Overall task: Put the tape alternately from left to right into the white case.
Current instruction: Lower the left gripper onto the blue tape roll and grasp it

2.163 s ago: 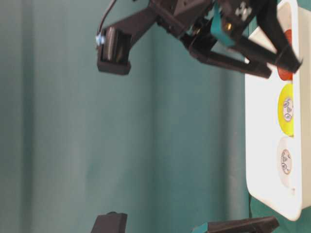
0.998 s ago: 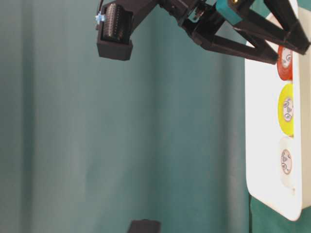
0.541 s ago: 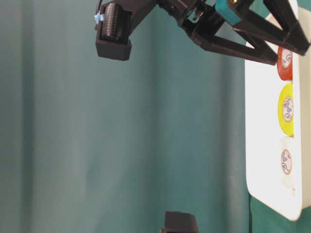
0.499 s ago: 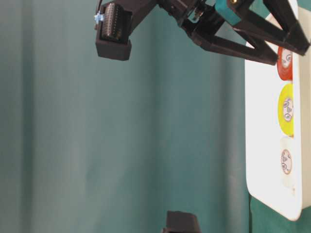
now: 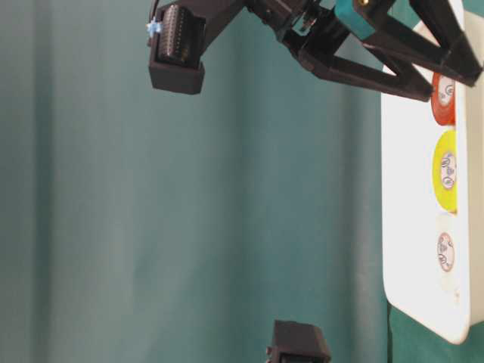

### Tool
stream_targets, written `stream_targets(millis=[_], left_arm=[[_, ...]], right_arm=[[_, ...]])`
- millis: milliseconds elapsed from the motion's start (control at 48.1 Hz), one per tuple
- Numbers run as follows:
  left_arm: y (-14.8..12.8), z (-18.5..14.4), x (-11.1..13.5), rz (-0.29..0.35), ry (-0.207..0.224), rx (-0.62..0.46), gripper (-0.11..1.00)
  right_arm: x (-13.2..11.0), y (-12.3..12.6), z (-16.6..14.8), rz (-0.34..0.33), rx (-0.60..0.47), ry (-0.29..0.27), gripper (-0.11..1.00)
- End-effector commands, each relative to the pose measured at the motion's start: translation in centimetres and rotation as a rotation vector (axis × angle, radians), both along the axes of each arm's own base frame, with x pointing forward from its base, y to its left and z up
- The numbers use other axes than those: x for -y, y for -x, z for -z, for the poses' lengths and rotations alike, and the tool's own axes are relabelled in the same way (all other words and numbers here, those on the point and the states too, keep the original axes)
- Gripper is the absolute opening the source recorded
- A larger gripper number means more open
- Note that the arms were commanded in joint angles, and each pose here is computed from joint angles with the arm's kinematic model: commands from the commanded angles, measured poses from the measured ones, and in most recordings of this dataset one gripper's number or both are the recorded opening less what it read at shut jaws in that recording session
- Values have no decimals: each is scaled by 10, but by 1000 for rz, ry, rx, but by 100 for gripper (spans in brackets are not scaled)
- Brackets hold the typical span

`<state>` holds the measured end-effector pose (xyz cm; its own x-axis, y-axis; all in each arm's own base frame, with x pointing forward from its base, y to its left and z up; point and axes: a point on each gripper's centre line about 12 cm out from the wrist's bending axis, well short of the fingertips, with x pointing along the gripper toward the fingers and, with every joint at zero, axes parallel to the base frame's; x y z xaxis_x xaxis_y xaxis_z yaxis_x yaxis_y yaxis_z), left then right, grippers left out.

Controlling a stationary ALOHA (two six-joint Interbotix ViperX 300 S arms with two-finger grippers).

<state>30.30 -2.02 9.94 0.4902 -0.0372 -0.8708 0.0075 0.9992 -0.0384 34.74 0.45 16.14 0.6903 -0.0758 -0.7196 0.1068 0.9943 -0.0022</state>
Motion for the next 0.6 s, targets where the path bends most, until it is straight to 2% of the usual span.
stream_targets(millis=[0, 104, 208, 582], left_arm=[[-3, -6, 5, 13, 3, 21, 33], [-4, -7, 6, 19, 3, 18, 9], [-4, -8, 7, 21, 3, 21, -4], [-5, -11, 7, 21, 3, 29, -4]], right_arm=[[-1, -2, -10, -4, 34, -4, 79], [-1, -2, -11, -4, 36, -4, 79], [-1, -2, -11, -4, 36, -4, 79], [-1, -2, -10, -3, 34, -5, 79]])
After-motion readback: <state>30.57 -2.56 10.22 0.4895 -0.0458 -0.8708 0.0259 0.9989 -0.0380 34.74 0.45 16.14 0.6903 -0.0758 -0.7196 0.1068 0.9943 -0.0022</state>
